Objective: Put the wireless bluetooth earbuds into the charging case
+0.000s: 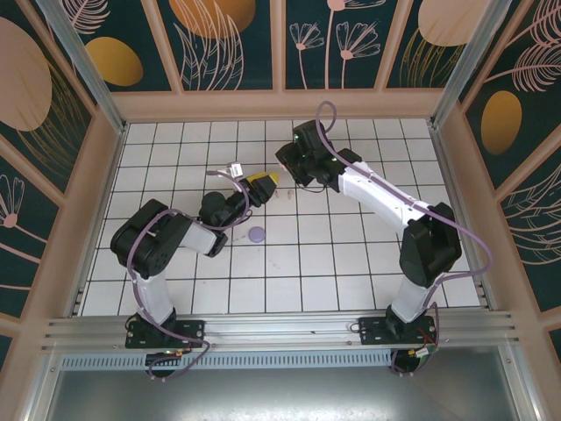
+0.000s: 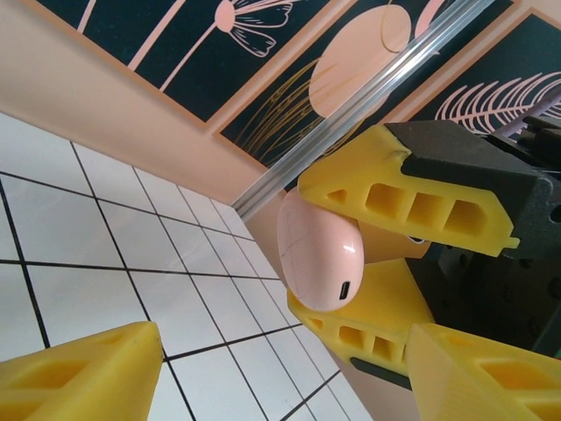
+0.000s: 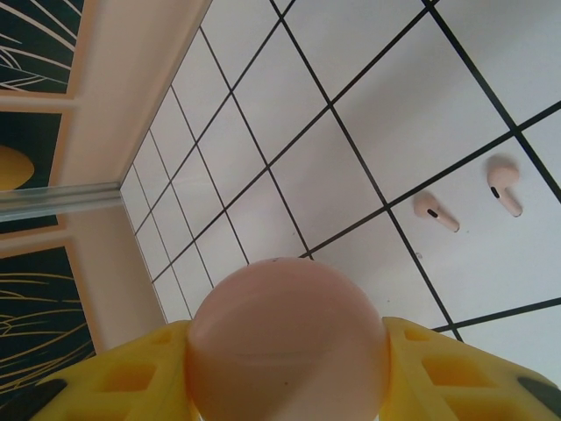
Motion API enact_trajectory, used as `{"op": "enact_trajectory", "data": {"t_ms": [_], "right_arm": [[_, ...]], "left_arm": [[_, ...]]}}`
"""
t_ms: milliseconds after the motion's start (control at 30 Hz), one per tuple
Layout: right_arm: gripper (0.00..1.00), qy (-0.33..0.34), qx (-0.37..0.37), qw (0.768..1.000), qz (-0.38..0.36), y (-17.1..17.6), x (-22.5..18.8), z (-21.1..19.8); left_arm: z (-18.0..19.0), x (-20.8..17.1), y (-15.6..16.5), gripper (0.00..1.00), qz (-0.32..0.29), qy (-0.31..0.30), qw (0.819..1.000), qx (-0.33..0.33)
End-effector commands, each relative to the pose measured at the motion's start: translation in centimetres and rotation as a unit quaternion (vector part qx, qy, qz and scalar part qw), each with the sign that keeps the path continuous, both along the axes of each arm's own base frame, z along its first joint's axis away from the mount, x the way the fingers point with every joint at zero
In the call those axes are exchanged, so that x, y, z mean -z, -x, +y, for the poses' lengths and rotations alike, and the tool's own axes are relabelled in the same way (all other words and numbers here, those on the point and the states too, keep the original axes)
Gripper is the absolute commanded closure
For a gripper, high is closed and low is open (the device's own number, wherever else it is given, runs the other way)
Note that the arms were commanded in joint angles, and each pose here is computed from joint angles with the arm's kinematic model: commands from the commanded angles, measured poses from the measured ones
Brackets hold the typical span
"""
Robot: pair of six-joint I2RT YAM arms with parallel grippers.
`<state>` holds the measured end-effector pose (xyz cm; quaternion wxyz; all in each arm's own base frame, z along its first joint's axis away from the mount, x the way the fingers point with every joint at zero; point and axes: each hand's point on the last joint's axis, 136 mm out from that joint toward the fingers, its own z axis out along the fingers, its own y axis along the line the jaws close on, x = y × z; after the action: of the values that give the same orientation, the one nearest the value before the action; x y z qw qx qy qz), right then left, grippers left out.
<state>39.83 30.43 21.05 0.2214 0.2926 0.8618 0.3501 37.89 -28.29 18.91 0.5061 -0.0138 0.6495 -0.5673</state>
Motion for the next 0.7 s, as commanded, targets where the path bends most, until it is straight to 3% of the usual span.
{"op": "enact_trajectory", "data": {"t_ms": [0,667], "right_arm": [[0.67,-0.020,0.006,1.000,-0.016,0.3,-1.8,0.2],[0.68,-0.031,-0.019,0.999,-0.021,1.3,-2.2,2.2]], "left_arm": [[-0.5,-2.5,-0.1,0.30,-0.038,0.037,0.999,0.006],[-2.2,-2.8,-1.2,0.45,-0.049,0.051,0.997,0.026]]}}
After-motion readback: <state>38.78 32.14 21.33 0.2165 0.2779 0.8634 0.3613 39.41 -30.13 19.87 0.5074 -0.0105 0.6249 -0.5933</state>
